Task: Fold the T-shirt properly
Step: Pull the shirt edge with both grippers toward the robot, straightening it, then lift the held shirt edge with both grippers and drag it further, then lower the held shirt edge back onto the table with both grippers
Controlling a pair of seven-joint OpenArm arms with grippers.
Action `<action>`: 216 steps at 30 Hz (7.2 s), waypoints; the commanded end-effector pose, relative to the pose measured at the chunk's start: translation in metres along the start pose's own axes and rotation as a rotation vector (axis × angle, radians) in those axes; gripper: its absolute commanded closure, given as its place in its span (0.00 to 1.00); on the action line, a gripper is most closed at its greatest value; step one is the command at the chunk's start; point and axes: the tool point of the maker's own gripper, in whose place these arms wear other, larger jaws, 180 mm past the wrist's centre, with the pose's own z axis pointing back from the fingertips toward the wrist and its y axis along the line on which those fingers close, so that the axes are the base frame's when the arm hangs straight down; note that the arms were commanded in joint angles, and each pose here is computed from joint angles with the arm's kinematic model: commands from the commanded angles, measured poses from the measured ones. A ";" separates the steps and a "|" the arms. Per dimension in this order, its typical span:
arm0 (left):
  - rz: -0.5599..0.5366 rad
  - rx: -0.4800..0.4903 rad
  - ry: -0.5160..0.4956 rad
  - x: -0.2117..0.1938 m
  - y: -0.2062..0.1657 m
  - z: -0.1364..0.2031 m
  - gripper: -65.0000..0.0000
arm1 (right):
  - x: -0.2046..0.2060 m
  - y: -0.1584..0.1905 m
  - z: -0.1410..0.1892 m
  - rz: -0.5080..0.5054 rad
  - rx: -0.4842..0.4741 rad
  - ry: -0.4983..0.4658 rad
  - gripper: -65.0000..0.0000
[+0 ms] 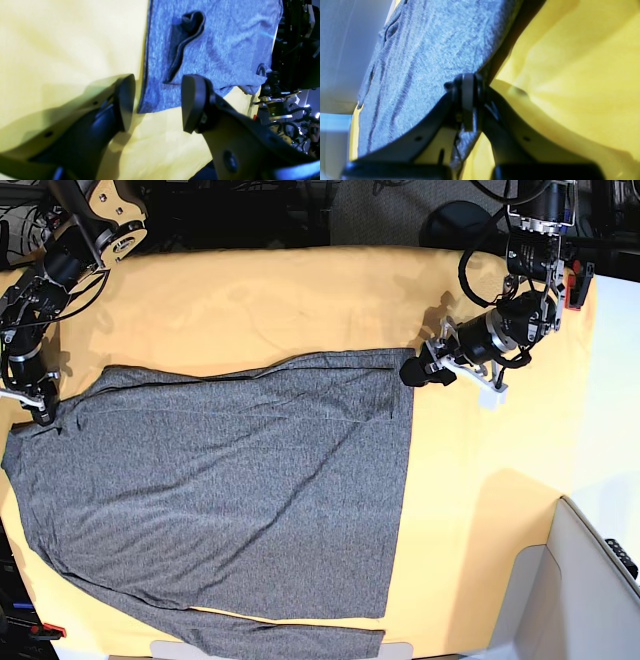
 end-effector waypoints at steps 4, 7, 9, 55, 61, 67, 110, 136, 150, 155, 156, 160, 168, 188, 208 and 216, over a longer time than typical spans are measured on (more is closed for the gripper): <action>0.000 -0.002 0.040 -0.012 -0.004 -0.005 0.57 | -0.027 -0.028 0.007 -0.036 -0.092 0.090 0.98; -0.008 -0.016 0.060 -0.019 -0.011 -0.011 0.57 | -0.029 -0.030 0.008 -0.036 -0.095 0.093 0.98; -0.020 -0.021 0.081 -0.026 -0.015 -0.015 0.57 | -0.029 -0.031 0.009 -0.035 -0.097 0.094 0.98; 0.124 0.121 0.062 -0.054 0.057 0.067 0.99 | 0.017 -0.101 0.138 0.358 -0.317 0.020 1.00; 0.073 0.106 0.096 -0.079 0.052 0.076 0.99 | 0.023 -0.100 0.154 0.419 -0.331 0.016 1.00; 0.087 0.104 0.109 -0.090 0.051 0.076 1.00 | 0.020 -0.105 0.158 0.426 -0.342 0.030 1.00; 0.064 0.092 0.099 -0.079 0.046 0.072 1.00 | -0.086 -0.026 0.107 -0.086 0.032 0.207 1.00; -0.042 -0.103 0.006 0.064 -0.035 0.035 1.00 | -0.029 0.083 0.008 -0.057 0.162 0.105 1.00; 0.144 -0.010 -0.033 0.079 0.025 0.021 1.00 | -0.040 0.086 -0.011 -0.149 0.179 0.101 1.00; 0.145 -0.008 -0.036 0.080 0.026 0.021 1.00 | -0.044 0.105 -0.006 -0.231 0.279 0.143 1.00; 0.145 -0.008 -0.038 0.080 0.026 0.021 1.00 | -0.042 0.108 -0.006 -0.243 0.293 0.139 1.00; 0.144 -0.008 -0.038 0.080 0.026 0.020 1.00 | -0.036 0.120 -0.007 -0.258 0.329 0.130 1.00; 0.107 0.059 -0.040 0.082 0.036 0.021 1.00 | -0.028 0.150 -0.014 -0.246 0.384 0.126 1.00; 0.096 0.080 -0.042 0.083 0.038 0.020 1.00 | -0.078 0.193 -0.011 -0.291 0.298 0.261 1.00; 0.100 0.084 -0.027 0.079 0.039 0.020 1.00 | -0.081 0.200 0.010 -0.357 0.278 0.199 1.00; 0.100 0.083 -0.024 0.078 0.039 0.019 1.00 | -0.092 0.183 0.020 -0.406 0.211 0.206 1.00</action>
